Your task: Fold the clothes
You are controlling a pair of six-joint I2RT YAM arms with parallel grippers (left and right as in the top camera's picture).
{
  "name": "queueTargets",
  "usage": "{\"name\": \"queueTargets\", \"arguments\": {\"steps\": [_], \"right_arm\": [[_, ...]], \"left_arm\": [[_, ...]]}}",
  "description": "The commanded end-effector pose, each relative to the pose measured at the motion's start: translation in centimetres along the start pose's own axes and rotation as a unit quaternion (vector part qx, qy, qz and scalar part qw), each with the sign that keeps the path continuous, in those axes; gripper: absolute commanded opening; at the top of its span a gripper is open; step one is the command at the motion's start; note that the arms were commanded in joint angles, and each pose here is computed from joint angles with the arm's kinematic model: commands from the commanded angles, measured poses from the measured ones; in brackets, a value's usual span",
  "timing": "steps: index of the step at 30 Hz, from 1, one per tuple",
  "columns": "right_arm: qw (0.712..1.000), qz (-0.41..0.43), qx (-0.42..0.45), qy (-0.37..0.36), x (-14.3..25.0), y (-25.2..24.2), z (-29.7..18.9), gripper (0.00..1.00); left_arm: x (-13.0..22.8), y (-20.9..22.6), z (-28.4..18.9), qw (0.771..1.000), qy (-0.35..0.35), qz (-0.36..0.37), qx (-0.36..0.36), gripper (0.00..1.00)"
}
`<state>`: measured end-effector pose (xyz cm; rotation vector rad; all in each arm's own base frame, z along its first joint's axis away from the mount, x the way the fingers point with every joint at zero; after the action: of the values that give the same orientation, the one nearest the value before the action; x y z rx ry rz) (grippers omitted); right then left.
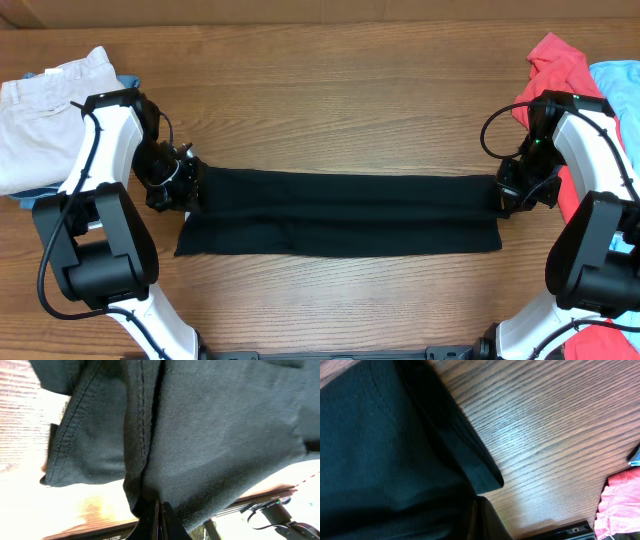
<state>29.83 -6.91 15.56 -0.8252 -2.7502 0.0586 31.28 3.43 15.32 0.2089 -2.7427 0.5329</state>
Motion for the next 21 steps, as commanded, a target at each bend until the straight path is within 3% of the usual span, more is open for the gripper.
{"name": "queueTargets", "arguments": {"steps": [1,6,9,10,14,21], "right_arm": [[1.000,0.002,-0.004,-0.021,0.2,-0.4,-0.9,0.04],[1.000,0.002,-0.004,-0.021,0.2,-0.4,-0.9,0.04],[1.000,0.002,-0.003,-0.019,0.3,-0.5,-0.9,0.12],[1.000,0.002,-0.003,-0.017,0.3,-0.5,-0.9,0.17],[1.000,0.002,-0.001,-0.012,0.5,-0.5,-0.9,0.21],[1.000,0.002,0.002,-0.005,0.7,-0.6,-0.9,0.29]], "left_arm": [[0.9,-0.1,0.3,1.000,0.008,0.004,-0.028,0.04],[1.5,0.9,1.2,0.997,0.030,-0.016,-0.070,0.09],[1.4,1.7,1.1,0.991,0.026,-0.052,-0.121,0.32],[1.3,1.8,1.0,0.990,0.022,-0.058,-0.128,0.35],[0.7,1.8,1.0,0.990,0.001,-0.064,-0.126,0.36],[-0.3,1.4,1.1,0.993,-0.030,-0.066,-0.097,0.29]]}}
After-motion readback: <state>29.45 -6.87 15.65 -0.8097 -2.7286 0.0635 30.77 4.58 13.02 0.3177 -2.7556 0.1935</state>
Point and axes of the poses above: each gripper's point midway between its finger pads, its own z axis out along the fingers, its own y axis along the line the jaws close on, x = y × z, the point moved 9 cm from there along -z, back along the fingers, and after that the axes turned 6 degrees about z, right-handed, at the moved point
